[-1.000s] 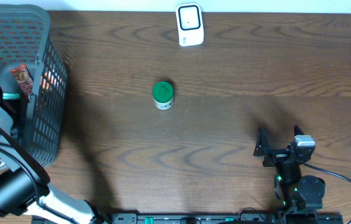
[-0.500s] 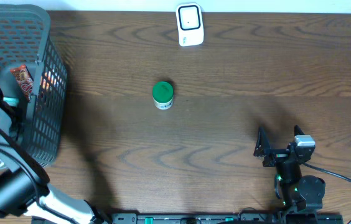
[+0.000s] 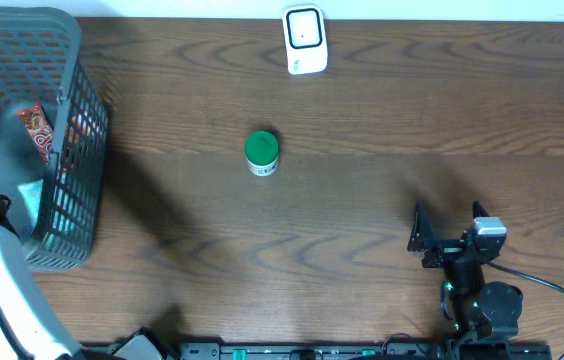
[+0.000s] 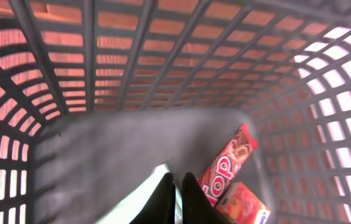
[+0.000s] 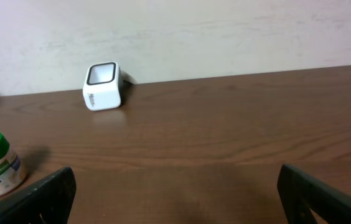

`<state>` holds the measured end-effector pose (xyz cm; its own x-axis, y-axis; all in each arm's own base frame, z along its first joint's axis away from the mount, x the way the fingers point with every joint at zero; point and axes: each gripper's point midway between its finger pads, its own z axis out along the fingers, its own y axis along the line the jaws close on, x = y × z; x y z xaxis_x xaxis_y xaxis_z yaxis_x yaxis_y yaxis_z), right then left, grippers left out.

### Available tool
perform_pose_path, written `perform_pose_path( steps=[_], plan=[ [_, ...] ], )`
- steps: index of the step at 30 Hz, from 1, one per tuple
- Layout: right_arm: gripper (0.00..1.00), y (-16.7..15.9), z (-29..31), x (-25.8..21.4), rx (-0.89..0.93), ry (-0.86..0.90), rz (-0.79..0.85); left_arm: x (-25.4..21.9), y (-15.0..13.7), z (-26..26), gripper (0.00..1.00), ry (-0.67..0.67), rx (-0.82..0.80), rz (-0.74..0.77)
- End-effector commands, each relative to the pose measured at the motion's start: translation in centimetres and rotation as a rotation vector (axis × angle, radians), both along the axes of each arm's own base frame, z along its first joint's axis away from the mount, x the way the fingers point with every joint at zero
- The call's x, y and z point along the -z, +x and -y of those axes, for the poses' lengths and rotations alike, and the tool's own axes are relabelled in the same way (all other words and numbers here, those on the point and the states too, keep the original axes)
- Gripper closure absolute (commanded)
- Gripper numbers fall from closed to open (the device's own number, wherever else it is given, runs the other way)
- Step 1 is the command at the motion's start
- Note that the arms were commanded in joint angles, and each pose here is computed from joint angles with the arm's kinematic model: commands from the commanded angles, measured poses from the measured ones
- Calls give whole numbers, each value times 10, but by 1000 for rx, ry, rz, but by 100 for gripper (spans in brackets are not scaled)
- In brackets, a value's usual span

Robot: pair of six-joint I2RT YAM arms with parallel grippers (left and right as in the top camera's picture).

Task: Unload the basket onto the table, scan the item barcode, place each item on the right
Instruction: 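Reach the left gripper into the basket toward the green wipes pack, then grasp the wipes pack edge with the left gripper and lift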

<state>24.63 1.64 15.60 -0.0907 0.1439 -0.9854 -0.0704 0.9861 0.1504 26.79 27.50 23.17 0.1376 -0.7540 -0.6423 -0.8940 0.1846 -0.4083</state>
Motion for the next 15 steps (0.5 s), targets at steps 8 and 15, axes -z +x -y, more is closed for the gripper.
perform_pose_path(
  steps=[8,15],
  plan=[
    [1,0,-2,1,-10,-10,-3,49,2,-1,30,-58,97,-199],
    [1,0,-2,1,-10,-10,-3,123,16,10,11,-209,250,-362]
  ],
)
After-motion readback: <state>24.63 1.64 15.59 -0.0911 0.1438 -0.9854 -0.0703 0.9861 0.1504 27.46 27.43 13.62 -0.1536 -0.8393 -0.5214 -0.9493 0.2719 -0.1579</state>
